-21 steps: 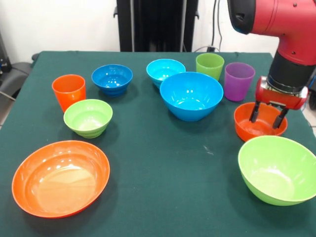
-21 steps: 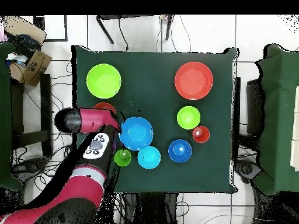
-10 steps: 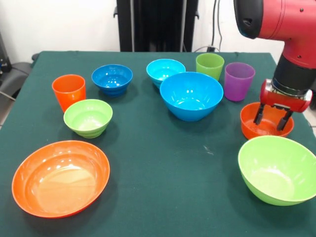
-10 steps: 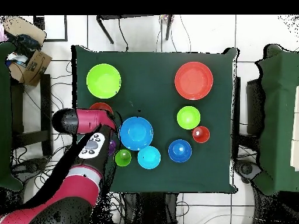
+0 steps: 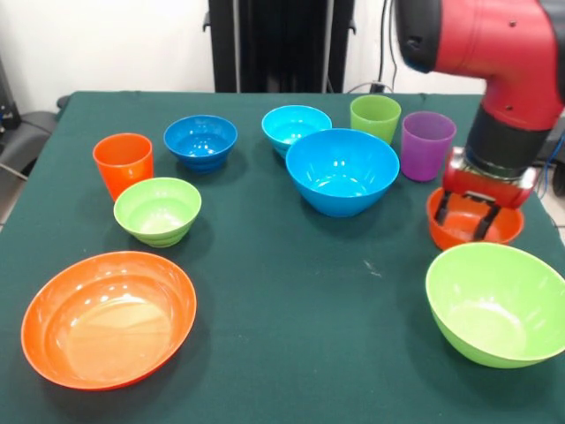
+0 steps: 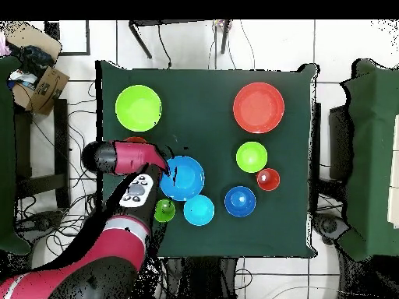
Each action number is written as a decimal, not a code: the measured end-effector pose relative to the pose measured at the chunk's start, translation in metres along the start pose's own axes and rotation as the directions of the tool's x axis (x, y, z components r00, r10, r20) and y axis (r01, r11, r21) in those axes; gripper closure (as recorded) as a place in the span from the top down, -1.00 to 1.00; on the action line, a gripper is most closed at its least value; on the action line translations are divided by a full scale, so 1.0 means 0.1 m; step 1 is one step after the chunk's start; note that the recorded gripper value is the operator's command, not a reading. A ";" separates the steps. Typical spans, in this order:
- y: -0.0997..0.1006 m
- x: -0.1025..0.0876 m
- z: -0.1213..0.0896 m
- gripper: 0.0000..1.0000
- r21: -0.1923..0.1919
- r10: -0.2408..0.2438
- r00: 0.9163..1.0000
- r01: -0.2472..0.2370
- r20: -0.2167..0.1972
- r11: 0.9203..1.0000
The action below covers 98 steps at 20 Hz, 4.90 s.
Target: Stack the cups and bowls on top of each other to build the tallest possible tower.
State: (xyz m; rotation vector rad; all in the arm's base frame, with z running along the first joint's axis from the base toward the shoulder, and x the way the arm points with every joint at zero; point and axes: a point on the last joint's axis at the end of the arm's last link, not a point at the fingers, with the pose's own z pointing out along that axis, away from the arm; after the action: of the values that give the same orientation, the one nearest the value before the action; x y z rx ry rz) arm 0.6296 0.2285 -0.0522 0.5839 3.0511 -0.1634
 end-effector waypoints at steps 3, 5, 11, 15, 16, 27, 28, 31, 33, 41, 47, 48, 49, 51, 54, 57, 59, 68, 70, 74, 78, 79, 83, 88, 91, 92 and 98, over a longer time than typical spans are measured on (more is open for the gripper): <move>-0.19 -0.19 0.03 1.00 0.003 0.030 1.000 -0.030 0.003 1.000; -0.28 -0.28 0.05 1.00 0.007 0.040 0.999 -0.040 0.007 0.999; -0.60 -0.55 0.11 1.00 0.021 0.065 0.998 -0.065 0.018 0.998; -0.75 -0.61 0.13 1.00 0.033 0.063 0.998 -0.063 0.021 0.997; -0.77 -0.62 0.13 1.00 0.035 0.062 0.998 -0.062 0.022 0.997; -1.10 -0.67 0.16 1.00 0.048 0.037 0.998 -0.040 0.058 0.998; -1.14 -0.66 0.17 1.00 0.047 0.034 0.997 -0.037 0.063 0.998; -1.20 -0.66 0.18 1.00 0.043 0.030 0.997 -0.033 0.071 0.999; -1.24 -0.67 0.18 1.00 0.040 0.026 0.997 -0.029 0.075 0.999; -1.38 -0.75 0.21 1.00 0.029 0.025 0.997 -0.027 0.075 0.999; -1.39 -0.83 0.22 1.00 0.019 0.022 0.996 -0.024 0.083 1.000; -1.39 -0.84 0.22 1.00 0.019 0.021 0.996 -0.022 0.085 1.000; -1.38 -0.85 0.22 1.00 0.019 0.020 0.996 -0.021 0.085 1.000; -1.38 -0.87 0.22 1.00 0.020 0.019 0.996 -0.021 0.083 1.000; -1.37 -0.95 0.23 1.00 0.018 0.021 0.997 -0.023 0.080 1.000; -1.36 -1.03 0.23 1.00 0.013 0.022 0.996 -0.023 0.083 1.000; -1.36 -1.09 0.24 1.00 0.007 0.023 0.996 -0.024 0.087 1.000; -1.38 -1.28 0.26 1.00 -0.019 0.023 0.994 -0.021 0.109 1.000; -1.38 -1.29 0.26 1.00 -0.021 0.020 0.994 -0.018 0.112 1.000; -1.40 -1.32 0.27 1.00 -0.035 0.019 0.994 -0.015 0.111 0.999; -1.41 -1.36 0.27 1.00 -0.051 0.025 0.994 -0.020 0.108 0.999; -1.42 -1.36 0.27 1.00 -0.052 0.026 0.994 -0.020 0.108 0.998; -1.44 -1.40 0.28 1.00 -0.073 0.033 0.994 -0.025 0.105 0.997; -1.46 -1.43 0.29 1.00 -0.088 0.031 0.994 -0.022 0.105 0.996; -1.47 -1.45 0.29 1.00 -0.098 0.029 0.994 -0.019 0.105 0.995; -1.47 -1.45 0.29 1.00 -0.102 0.028 0.994 -0.017 0.105 0.995; -1.50 -1.48 0.30 1.00 -0.124 0.022 0.994 -0.009 0.104 0.992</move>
State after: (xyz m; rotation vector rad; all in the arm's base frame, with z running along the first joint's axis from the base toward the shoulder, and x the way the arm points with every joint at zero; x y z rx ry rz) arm 0.7118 0.0326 -0.0597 0.5720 2.9276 -0.0041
